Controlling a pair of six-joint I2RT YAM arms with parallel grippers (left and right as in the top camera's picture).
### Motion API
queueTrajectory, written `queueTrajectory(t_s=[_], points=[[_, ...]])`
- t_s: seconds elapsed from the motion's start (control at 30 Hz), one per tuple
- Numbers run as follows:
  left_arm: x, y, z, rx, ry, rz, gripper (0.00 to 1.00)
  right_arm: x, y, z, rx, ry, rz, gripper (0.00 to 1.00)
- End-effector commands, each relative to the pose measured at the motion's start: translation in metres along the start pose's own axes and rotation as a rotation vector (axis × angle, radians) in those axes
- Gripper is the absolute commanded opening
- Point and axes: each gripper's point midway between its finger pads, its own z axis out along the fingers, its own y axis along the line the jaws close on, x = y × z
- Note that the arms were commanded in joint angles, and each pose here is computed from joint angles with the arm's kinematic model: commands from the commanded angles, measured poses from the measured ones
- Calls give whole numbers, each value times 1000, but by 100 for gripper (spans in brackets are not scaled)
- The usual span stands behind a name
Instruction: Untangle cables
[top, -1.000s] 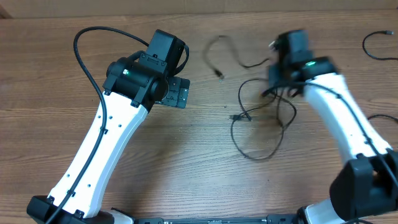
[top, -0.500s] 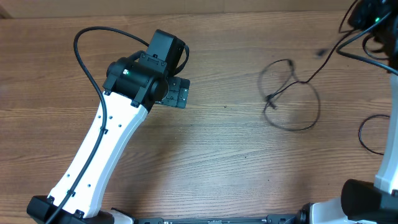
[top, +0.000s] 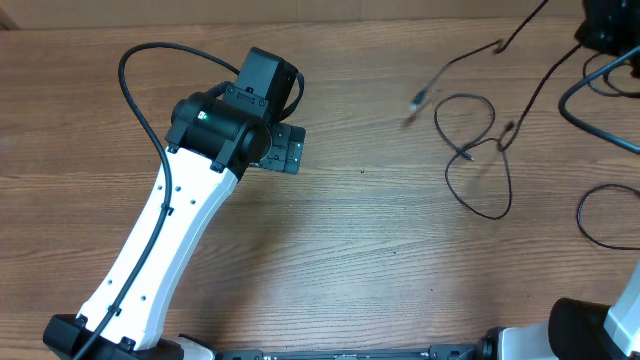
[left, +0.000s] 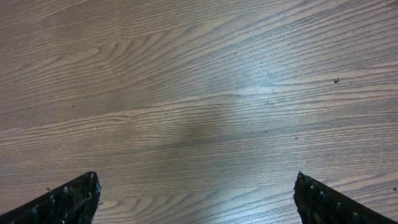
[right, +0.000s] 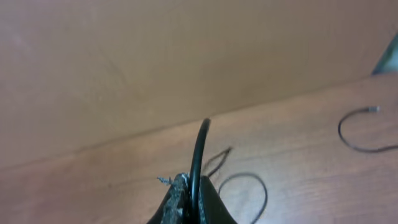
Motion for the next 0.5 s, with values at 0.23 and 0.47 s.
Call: queueTrajectory(t_s=[0.23, 0.47], points=[[-3, 0, -1, 4, -5, 3, 100, 45, 10, -13, -7, 172, 18, 4], [-3, 0, -1, 4, -5, 3, 100, 103, 5, -29, 16, 413, 69, 4]])
